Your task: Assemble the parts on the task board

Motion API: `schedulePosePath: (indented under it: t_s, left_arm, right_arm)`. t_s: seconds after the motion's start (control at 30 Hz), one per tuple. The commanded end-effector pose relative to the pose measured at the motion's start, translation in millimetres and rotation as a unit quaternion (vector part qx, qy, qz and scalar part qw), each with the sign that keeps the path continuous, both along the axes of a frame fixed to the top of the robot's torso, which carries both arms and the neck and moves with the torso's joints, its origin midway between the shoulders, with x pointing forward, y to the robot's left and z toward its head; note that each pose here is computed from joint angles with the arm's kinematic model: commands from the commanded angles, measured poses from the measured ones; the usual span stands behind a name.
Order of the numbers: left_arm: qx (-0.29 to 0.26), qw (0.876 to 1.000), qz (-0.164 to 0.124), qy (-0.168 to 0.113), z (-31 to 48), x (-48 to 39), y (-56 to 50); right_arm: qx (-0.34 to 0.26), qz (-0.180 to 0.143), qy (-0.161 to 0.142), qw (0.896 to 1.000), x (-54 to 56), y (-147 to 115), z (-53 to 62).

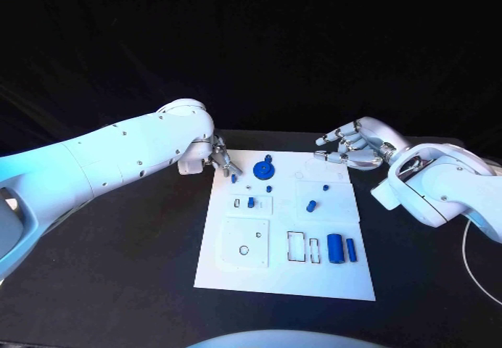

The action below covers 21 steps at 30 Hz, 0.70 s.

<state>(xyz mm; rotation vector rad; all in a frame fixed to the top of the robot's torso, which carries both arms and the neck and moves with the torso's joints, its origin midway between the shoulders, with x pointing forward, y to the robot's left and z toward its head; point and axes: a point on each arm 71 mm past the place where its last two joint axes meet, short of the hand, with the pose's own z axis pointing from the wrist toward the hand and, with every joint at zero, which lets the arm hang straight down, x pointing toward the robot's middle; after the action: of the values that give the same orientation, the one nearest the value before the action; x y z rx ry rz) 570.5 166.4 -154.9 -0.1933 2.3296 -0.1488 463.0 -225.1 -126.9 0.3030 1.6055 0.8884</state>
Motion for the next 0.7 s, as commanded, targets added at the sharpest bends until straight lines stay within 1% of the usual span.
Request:
schedulePosePath:
  t_s: [0.03,0.7]
  left_arm:
    - [-0.006,1.000,-0.008,0.012,-1.2,-1.7,-3.6]
    - [-0.005,1.000,-0.015,0.020,-3.3,-2.5,-7.0]
  right_arm:
    - [-0.003,0.006,0.004,1.000,-0.3,1.3,-1.2]
    - [-0.004,0.008,0.005,1.000,-0.4,2.5,-1.4]
